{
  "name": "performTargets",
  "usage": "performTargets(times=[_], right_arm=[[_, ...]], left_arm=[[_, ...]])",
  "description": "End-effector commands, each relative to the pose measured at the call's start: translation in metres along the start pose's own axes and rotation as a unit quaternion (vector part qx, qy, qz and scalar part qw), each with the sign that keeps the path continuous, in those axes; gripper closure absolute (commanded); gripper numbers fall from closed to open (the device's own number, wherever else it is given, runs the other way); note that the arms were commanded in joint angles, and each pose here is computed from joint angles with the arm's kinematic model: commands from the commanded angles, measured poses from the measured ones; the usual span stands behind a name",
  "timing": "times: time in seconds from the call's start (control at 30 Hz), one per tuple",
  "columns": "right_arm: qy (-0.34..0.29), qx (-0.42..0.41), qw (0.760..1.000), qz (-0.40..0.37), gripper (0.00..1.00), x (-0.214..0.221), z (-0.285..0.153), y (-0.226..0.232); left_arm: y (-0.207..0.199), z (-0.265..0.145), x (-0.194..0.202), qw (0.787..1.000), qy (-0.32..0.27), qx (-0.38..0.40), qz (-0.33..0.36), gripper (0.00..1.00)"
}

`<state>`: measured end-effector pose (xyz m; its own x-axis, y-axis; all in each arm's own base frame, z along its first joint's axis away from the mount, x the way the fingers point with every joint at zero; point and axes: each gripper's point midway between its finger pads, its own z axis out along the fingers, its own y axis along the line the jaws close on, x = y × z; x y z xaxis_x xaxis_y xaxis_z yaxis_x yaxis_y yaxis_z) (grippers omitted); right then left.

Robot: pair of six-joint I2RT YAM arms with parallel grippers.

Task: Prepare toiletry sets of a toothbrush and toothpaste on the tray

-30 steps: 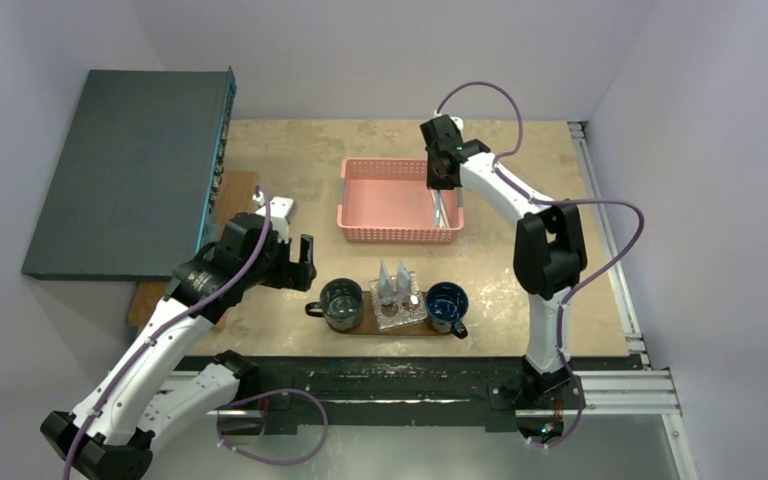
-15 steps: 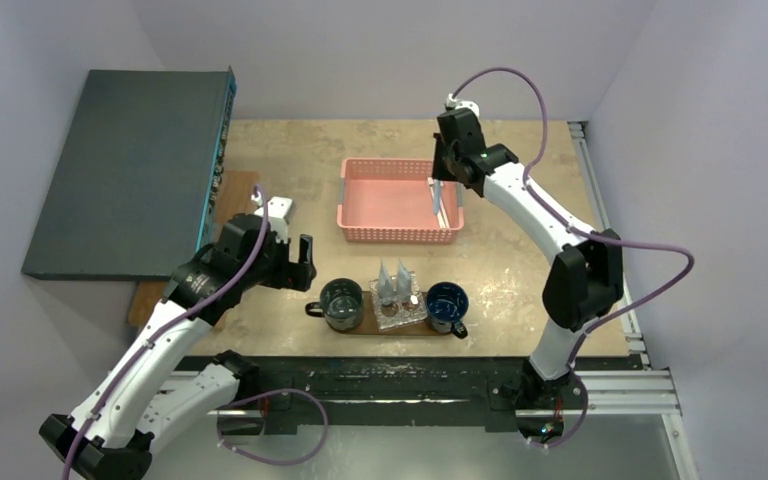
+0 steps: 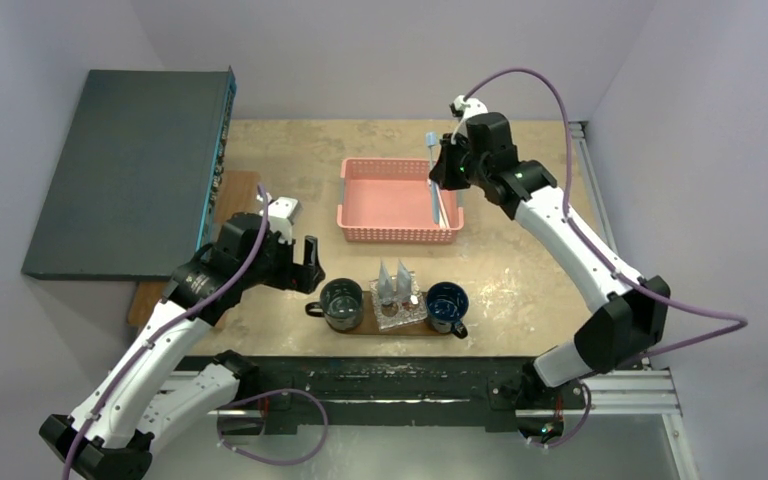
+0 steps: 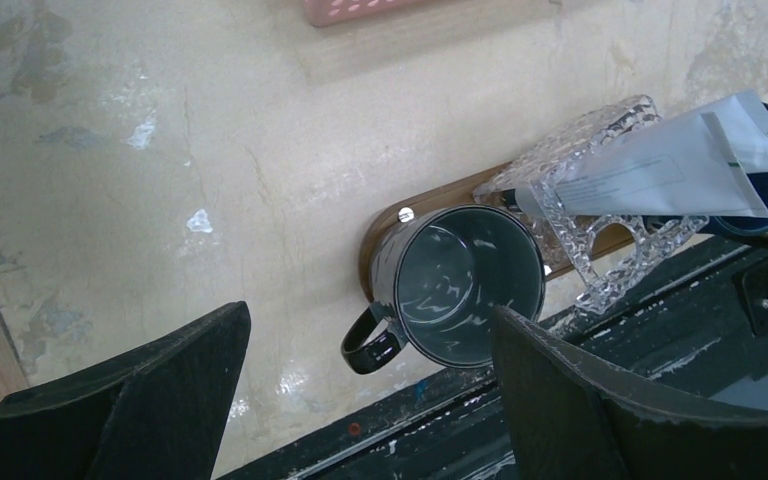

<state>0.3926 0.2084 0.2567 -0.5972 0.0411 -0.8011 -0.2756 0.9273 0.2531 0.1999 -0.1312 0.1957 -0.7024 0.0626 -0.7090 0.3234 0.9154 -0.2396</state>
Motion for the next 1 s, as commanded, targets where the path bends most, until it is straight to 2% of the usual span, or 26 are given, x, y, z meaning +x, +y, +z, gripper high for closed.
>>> performTargets(times=[0.0, 0.3, 0.5, 0.7, 0.97], right_arm=[[-0.013, -0.109, 0.993, -0.036, 1.00, -0.005, -0.041, 0.037], [0.006, -0.259, 0.962, -0.081, 1.00, 0.019, -0.100, 0.083], [0.034, -0.343, 0.932, -0.116, 1.00, 0.045, -0.135, 0.111], [0.074, -0.422, 0.889, -0.159, 1.00, 0.083, -0.164, 0.140], [0.107, -0.508, 0.837, -0.176, 1.00, 0.113, -0.197, 0.154]], left_arm=[[-0.022, -0.010, -0.022, 0.998, -0.029, 0.056, 0.011, 0.10], [-0.079, -0.053, -0.055, 0.979, -0.044, 0.195, 0.040, 0.10], [-0.103, -0.078, -0.065, 0.962, -0.054, 0.260, 0.055, 0.10], [-0.125, -0.098, -0.071, 0.943, -0.054, 0.324, 0.053, 0.10], [-0.147, -0.123, -0.068, 0.914, -0.043, 0.399, 0.058, 0.10]])
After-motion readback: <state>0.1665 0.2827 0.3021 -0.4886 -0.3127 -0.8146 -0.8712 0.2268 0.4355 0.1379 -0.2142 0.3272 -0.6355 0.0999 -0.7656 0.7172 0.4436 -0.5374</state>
